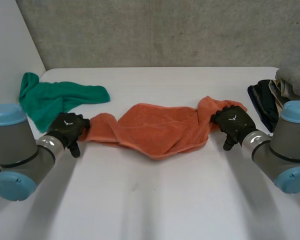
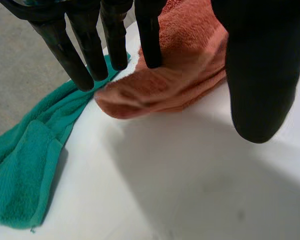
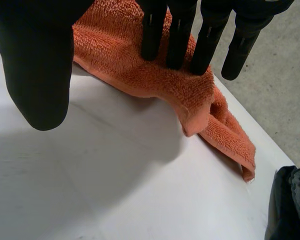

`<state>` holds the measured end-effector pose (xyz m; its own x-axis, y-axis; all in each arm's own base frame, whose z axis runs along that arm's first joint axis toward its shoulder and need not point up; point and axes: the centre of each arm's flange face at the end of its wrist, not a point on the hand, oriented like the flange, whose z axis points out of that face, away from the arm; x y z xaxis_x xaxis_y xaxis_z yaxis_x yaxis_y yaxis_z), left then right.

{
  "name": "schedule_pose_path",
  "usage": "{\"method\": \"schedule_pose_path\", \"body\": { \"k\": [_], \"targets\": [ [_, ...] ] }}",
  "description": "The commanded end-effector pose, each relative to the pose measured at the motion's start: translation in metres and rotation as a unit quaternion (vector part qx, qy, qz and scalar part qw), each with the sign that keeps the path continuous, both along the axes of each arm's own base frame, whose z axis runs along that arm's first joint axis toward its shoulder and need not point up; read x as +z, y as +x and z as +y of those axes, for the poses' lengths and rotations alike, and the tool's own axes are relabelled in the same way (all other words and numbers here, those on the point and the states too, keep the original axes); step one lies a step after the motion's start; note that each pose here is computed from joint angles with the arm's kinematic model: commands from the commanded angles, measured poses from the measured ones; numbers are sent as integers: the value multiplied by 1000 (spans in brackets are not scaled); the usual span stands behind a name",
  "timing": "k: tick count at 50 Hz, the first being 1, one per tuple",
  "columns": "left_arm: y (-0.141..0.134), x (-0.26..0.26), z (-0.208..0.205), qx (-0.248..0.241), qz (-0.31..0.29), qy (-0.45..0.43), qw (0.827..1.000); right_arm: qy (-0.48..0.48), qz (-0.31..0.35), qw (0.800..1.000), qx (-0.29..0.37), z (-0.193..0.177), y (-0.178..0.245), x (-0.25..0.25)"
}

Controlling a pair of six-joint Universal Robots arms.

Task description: Fold the laundry.

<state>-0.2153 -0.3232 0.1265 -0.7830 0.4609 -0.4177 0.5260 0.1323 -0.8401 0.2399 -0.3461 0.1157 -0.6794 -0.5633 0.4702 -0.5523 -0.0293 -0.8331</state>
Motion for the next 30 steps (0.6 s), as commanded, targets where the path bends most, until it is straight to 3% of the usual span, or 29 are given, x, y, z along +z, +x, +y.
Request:
{"method": "schedule_pose_path", "body": {
  "k": [1, 12, 30],
  "targets": [
    [-11, -9, -20, -19, -24, -30, 999, -21, 20, 1000, 7, -19, 3, -13],
    [-27, -1, -46, -31, -18, -106, 994, -77, 20, 997, 12, -44, 8, -8],
    [-25, 7, -42, -29, 20, -78, 996, -66, -35, 997, -11, -65, -10, 28]
  ]
}}
